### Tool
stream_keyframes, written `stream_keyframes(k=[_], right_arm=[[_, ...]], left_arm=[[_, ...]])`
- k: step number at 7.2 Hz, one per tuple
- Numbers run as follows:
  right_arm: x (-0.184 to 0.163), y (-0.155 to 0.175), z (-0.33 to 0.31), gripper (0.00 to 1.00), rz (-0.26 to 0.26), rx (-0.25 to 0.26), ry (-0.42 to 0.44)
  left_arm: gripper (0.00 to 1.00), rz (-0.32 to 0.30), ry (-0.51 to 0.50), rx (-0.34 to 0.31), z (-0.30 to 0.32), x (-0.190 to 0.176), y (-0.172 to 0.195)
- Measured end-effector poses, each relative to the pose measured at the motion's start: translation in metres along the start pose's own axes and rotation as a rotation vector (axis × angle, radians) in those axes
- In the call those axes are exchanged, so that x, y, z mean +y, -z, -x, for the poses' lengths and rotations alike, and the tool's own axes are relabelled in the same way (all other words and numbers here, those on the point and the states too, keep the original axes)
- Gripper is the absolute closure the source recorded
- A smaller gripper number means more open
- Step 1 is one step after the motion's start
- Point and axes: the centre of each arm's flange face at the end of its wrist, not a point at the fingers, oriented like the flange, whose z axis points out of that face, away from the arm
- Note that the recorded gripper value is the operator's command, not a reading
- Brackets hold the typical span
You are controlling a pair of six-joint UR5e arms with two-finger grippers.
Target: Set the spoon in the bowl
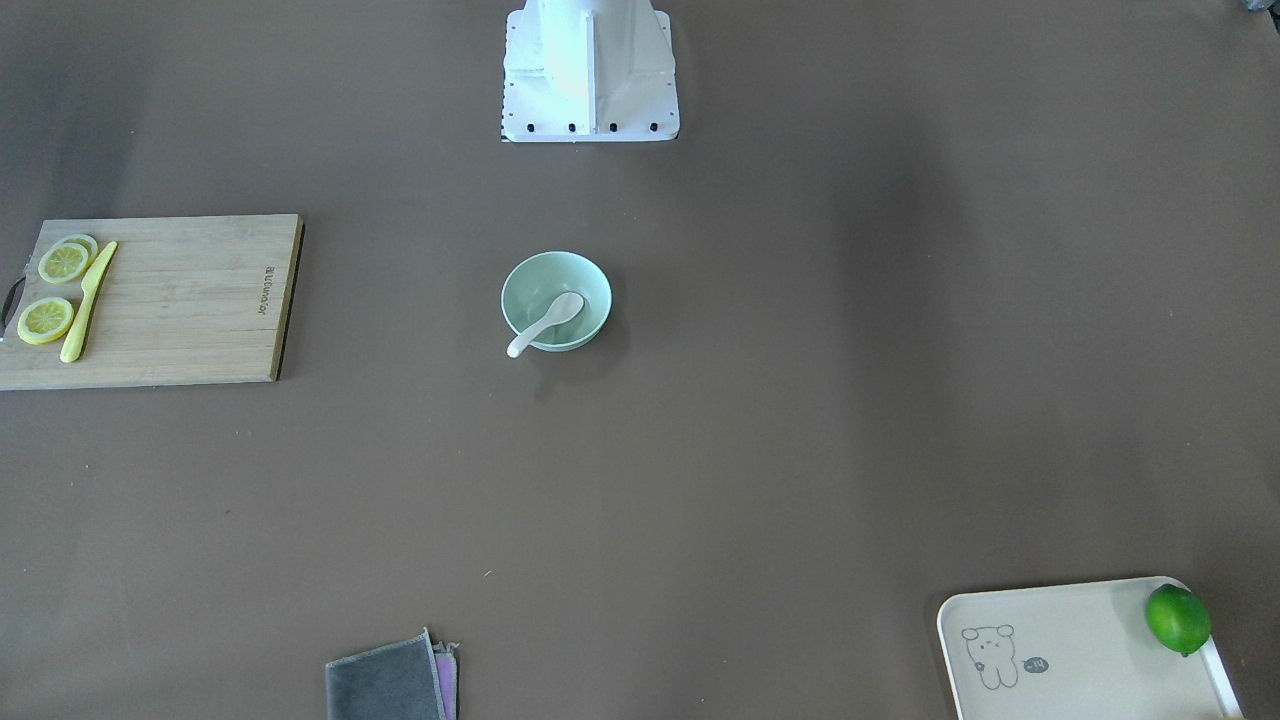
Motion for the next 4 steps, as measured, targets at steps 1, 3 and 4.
stream_keyframes(k=[1,3,4], right_arm=[[0.0001,-0.0001,0.0018,0.00,0.000,-0.018,0.000],[0.0009,-0.0011,0.0040,0.00,0.002,-0.050,-0.002],[0.0012,-0.0025,0.0036,0.00,0.005,-0.056,-0.004]], left_arm=[[0.02,-0.003,0.000,-0.001,-0.0002,0.0001,0.0014],[0.02,-0.004,0.000,-0.001,-0.0002,0.0002,0.0021],[0.02,-0.004,-0.001,-0.001,-0.0002,0.0001,0.0021]])
